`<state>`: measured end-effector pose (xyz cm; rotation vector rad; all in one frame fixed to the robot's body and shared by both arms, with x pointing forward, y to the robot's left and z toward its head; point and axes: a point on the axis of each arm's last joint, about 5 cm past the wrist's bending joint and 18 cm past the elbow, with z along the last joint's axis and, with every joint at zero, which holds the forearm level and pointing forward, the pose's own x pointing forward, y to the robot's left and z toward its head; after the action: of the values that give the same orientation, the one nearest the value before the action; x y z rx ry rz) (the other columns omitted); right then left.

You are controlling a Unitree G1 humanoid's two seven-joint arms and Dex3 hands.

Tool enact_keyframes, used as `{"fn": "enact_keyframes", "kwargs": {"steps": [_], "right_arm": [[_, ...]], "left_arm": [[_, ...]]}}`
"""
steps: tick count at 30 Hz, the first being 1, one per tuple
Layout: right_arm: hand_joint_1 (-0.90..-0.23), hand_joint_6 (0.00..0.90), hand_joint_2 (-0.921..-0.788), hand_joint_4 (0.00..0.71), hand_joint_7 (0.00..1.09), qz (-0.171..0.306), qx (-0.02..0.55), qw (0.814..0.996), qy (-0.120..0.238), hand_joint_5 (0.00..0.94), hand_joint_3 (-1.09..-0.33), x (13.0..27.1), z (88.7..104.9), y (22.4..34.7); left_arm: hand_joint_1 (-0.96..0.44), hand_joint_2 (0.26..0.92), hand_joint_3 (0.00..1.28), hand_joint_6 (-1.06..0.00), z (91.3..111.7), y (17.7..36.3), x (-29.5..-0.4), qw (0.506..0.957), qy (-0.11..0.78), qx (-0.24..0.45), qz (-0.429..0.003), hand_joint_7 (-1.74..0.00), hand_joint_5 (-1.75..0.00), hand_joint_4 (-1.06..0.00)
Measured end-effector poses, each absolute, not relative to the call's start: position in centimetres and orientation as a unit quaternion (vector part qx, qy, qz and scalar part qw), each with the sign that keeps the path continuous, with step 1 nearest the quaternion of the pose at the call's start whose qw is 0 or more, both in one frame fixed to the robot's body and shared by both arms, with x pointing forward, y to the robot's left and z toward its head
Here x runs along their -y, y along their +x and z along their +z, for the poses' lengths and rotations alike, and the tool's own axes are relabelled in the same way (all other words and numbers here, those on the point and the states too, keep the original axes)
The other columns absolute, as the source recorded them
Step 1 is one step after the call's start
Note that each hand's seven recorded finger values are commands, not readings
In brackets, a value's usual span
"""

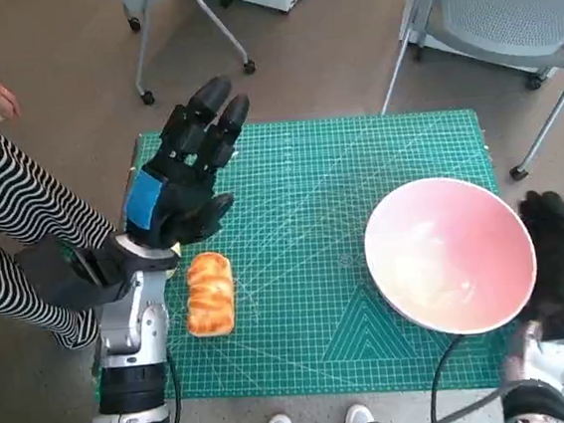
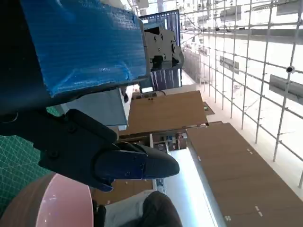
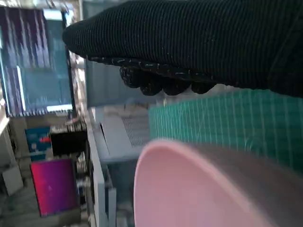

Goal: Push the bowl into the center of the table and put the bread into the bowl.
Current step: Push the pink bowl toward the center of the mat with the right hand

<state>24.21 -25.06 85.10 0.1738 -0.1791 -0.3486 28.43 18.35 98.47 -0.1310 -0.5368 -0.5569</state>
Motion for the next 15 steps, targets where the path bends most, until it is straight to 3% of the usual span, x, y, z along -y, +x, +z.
{"fn": "enact_keyframes", "kwargs": {"steps": [5,15], "right_arm": [[-0.573,0.089,-0.921,0.13,0.46,-0.16,0.088,0.978,0.097,0.001,-0.893,24.6,85.2,24.7],[-0.57,0.077,-0.921,0.116,0.45,-0.11,0.095,0.981,0.131,0.0,-0.925,21.9,86.3,26.9]], "left_arm": [[-0.62,0.889,0.29,0.0,98.5,28.4,-18.5,0.924,-0.06,0.262,-0.271,-0.39,-0.04,-0.03],[-0.62,0.899,0.26,0.0,98.9,28.3,-19.0,0.923,-0.049,0.27,-0.271,-0.4,-0.03,-0.03]]}}
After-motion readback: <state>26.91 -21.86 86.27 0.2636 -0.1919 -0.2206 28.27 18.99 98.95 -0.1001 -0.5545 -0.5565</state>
